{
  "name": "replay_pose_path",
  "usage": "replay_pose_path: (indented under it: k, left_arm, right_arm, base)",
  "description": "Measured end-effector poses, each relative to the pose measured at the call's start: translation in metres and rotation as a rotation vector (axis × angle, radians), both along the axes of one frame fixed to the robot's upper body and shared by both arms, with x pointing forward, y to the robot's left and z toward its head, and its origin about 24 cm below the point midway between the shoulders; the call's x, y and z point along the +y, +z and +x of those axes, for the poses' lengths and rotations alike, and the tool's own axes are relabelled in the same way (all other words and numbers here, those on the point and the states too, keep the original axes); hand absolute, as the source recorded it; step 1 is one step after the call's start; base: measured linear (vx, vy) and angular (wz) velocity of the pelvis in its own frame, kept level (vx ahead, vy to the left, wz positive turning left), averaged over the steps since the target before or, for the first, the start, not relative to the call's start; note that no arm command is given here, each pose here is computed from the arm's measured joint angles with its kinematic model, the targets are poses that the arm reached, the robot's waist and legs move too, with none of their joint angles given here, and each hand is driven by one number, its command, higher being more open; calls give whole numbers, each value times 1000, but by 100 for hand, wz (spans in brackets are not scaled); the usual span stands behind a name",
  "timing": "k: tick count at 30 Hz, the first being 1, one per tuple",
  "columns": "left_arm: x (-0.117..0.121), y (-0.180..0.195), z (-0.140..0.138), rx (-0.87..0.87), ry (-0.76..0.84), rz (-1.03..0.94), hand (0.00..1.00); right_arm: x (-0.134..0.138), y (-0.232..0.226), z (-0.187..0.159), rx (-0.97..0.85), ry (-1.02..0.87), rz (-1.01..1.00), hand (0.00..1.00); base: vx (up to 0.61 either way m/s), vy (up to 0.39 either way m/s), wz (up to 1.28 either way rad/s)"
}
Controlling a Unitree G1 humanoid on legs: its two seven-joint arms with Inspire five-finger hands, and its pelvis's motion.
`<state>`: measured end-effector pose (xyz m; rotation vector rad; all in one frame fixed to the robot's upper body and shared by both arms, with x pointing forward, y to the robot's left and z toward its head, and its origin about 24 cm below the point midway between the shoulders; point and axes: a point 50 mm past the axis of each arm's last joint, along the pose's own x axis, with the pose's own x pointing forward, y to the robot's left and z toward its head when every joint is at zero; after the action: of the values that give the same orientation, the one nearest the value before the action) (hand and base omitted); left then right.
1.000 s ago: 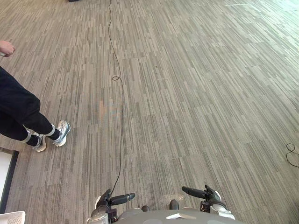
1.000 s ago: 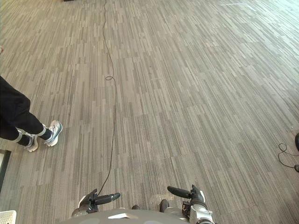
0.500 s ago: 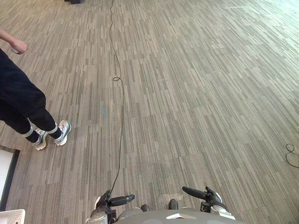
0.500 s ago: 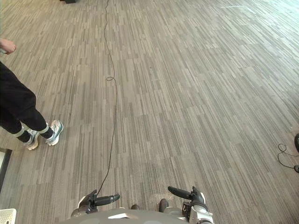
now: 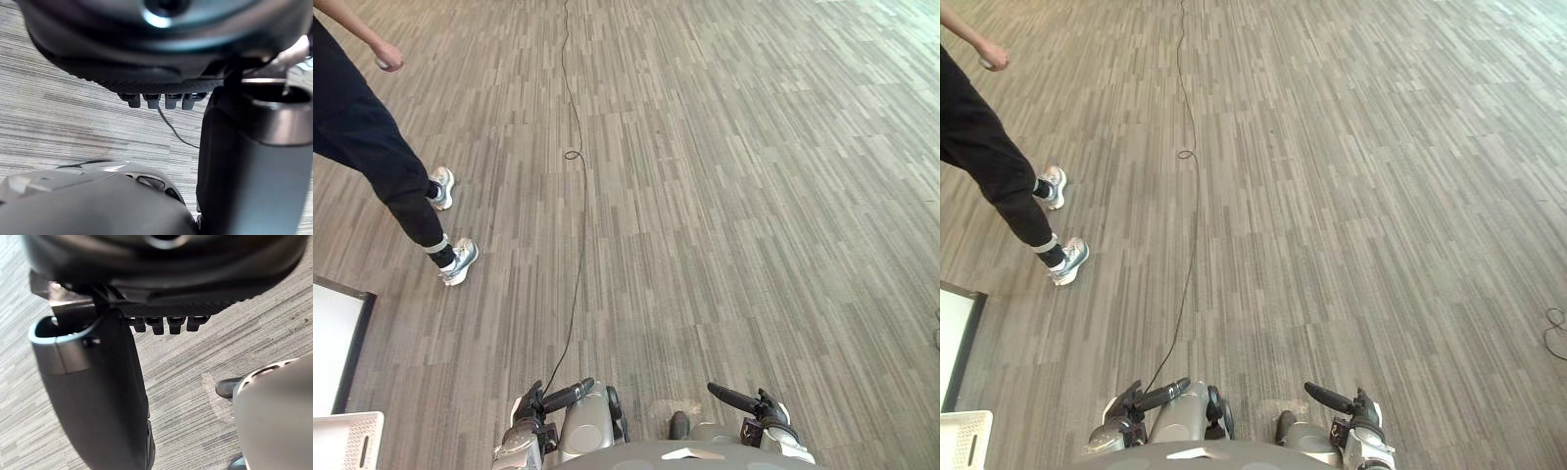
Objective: Pick up cushions and gather them together orderly.
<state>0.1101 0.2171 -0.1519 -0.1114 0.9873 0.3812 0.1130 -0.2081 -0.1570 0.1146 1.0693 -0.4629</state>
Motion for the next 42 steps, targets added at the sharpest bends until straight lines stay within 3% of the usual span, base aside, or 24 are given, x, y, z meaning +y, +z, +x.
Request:
replay_pose_path:
  k: [3, 8, 19, 28, 38, 42]
  left_arm:
    - [-2, 0, 2, -7, 10, -6, 100]
    - [11, 7, 13, -42, 29, 30, 100]
    - [-8, 0, 10, 5, -40, -7, 100]
    - [-26, -6, 5, 41, -46, -57, 100]
    - [-14, 15, 41, -146, 18, -27, 100]
    - [-10, 15, 38, -148, 73, -33, 100]
  right_arm:
    - [3, 0, 1, 0, 0, 5, 100]
    - [36, -2, 9, -31, 10, 94, 100]
    - [26, 15, 42, -181, 61, 42, 100]
    - [3, 13, 38, -111, 47, -1, 100]
    - [23, 8, 28, -91, 56, 30, 100]
    - [36, 4, 23, -71, 69, 54, 100]
  base:
    - [504, 377, -21]
    - [510, 278, -19]
    - [453, 81, -4]
    - [682, -200, 33]
    - [494, -7, -11]
    - [548, 280, -64]
